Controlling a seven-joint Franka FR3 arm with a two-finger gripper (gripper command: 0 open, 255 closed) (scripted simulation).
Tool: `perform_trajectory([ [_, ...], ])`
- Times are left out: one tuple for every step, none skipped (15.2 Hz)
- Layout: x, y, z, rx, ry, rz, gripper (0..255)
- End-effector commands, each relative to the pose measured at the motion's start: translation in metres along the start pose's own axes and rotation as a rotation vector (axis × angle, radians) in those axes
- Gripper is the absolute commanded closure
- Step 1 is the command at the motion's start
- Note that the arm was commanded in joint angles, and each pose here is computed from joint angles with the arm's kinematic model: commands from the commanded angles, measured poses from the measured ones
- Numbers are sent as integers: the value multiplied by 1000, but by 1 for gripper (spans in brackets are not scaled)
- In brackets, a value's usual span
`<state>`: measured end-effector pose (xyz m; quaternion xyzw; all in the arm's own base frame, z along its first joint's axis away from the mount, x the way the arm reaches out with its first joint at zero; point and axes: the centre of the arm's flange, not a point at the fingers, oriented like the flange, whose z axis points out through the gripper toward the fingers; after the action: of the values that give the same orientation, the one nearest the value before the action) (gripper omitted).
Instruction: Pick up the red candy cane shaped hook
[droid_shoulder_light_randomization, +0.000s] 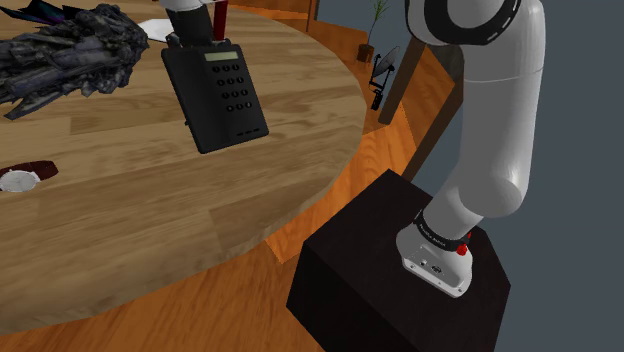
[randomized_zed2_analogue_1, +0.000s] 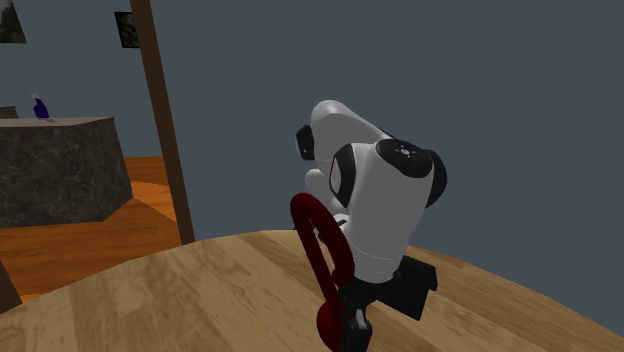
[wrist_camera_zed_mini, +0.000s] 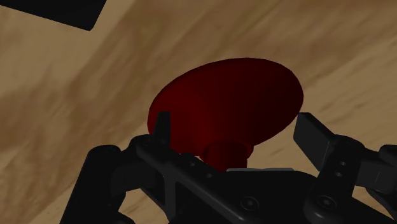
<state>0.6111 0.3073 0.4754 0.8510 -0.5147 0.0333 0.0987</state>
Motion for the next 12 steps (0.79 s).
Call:
perform_trajectory([
  [1,-1,12,-13,-1,0,0],
  [2,-1,11,-13,-2,1,255],
  [1,-3,11,-13,-1,1,255],
  [2,-2,12,-13,-1,1,255],
  [3,-1,9,-13,-1,1,255],
  [3,-4,10,-13,-1,1,255],
  [2,-3,6,-13,-1,0,255],
  [4,-5,6,-13,-1,1,255],
  [4,-6,5,-13,-1,1,255],
  [3,-9,4,-13,-1,1,255],
  [1,-1,12,-13,-1,0,255],
  [2,-1,7,-13,-1,0,255],
])
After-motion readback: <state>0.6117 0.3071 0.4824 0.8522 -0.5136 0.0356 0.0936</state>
